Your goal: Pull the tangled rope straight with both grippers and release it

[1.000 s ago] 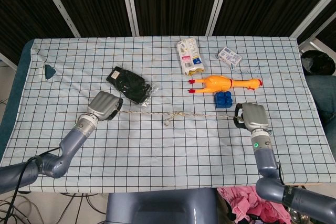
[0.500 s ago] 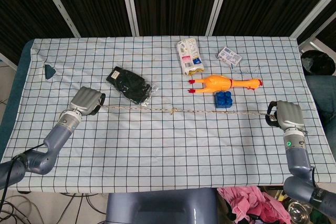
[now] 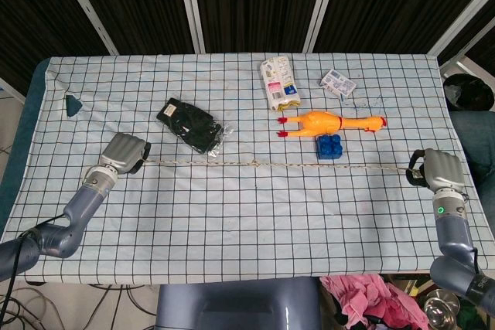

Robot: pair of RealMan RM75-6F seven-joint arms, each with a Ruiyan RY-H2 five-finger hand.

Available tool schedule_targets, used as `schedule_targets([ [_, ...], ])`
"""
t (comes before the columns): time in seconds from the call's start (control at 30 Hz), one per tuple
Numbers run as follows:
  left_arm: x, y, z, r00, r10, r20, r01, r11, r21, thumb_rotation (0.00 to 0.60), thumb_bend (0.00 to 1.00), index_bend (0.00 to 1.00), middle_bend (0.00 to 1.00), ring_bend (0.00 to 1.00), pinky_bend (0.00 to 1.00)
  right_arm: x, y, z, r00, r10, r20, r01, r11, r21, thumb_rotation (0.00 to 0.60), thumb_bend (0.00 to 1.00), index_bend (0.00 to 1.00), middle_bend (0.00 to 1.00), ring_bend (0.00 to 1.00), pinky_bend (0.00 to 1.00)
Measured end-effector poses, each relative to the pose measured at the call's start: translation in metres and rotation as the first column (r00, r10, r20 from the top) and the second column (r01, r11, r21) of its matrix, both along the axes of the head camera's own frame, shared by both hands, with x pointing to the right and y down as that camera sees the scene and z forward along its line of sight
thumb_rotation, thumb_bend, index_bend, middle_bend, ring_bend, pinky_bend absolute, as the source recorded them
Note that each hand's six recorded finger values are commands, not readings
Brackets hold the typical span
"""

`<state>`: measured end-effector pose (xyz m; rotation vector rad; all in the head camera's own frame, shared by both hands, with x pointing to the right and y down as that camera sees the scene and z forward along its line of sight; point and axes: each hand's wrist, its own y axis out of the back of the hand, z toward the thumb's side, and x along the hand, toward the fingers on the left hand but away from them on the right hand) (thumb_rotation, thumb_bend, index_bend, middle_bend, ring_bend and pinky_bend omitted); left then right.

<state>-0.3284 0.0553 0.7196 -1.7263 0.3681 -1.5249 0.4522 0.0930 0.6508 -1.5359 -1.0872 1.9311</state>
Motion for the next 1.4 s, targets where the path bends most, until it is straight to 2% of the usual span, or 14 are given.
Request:
schedule_targets([
  [0.57,-0.001,0.000,0.011,1.000,0.001,0.022,-0.001,1.000,-0.015,0.600,0.49,0.63,0.98,0.99,0.96,0.026,0.006,0.012,0.998,0.046,-0.038,-0.047,0.999,-0.024,0.600,0.44,0.67,0.98,1.00,1.00],
  [1.27,-0.003,0.016,0.035,0.998,0.018,0.054,-0.016,0.998,-0.053,0.600,0.49,0.63,0.98,0.99,0.96,0.022,0.023,0.039,0.999,0.047,-0.011,-0.048,0.993,-0.107,0.600,0.44,0.67,0.98,1.00,1.00],
  [1.4,-0.006,0.019,0.039,0.998,0.017,0.065,-0.013,0.998,-0.061,0.600,0.48,0.58,0.97,0.98,0.96,0.023,0.023,0.042,0.999,0.045,-0.017,-0.046,0.992,-0.121,0.600,0.42,0.66,0.98,1.00,1.00],
])
